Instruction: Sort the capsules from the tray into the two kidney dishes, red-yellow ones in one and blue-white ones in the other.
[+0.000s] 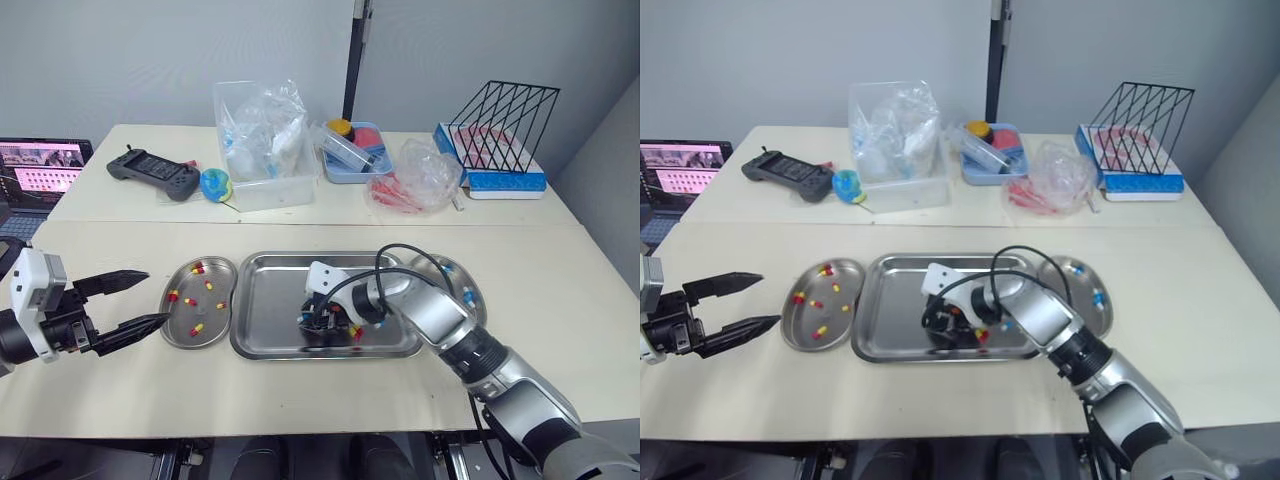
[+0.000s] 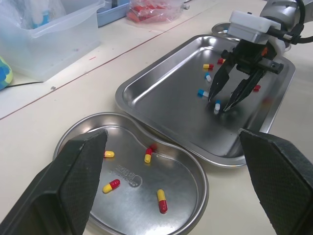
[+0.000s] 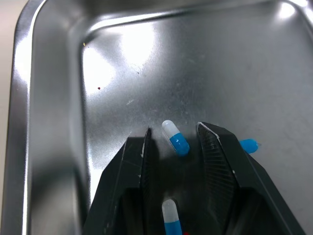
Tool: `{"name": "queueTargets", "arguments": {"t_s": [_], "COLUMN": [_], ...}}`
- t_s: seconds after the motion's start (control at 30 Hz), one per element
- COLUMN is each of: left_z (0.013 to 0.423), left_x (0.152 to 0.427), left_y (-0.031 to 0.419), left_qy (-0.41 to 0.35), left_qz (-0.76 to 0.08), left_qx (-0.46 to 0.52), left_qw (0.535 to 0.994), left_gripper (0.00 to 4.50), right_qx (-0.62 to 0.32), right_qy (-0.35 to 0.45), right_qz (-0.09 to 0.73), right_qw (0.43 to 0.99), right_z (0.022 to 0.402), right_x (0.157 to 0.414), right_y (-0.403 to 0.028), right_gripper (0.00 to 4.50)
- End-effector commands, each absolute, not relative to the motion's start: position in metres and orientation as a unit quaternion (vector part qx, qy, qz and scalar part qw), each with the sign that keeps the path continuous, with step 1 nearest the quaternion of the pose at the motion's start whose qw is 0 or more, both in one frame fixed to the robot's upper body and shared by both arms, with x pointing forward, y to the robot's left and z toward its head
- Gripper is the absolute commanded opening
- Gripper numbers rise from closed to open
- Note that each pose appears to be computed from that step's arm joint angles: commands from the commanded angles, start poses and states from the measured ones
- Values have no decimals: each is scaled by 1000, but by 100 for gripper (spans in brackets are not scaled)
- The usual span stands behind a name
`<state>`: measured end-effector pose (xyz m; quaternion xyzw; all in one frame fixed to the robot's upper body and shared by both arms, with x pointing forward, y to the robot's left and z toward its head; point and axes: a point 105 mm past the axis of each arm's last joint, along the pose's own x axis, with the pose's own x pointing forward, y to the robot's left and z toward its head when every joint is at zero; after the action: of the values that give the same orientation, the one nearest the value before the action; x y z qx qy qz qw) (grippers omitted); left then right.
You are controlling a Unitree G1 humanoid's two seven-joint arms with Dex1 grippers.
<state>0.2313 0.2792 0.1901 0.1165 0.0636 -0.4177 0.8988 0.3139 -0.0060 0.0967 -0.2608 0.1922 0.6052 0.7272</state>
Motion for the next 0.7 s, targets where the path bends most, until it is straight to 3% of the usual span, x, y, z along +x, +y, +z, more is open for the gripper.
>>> {"name": "queueTargets", "arguments": {"t_s": [0.03,0.13,0.3,0.7], "left_z": [199,200,199,195], "left_x": [233,234,236,237], "left_y": [280,281,280,285], "left_qy": [53,53,52,56], "left_qz": [-418,-419,-422,-429], "left_qx": [139,141,143,142], "left_qw": [896,896,894,890], "left_gripper": [450,450,450,450], "right_qx": [-261,-259,-255,-238], "right_qy": [182,185,186,147], "right_qz": [606,611,623,623], "right_qw": [729,725,716,730], "right_z": [101,100,97,132], "right_x": [315,314,309,311], "right_y": [-8,-7,-1,-2], "right_gripper": [161,161,4,4]}}
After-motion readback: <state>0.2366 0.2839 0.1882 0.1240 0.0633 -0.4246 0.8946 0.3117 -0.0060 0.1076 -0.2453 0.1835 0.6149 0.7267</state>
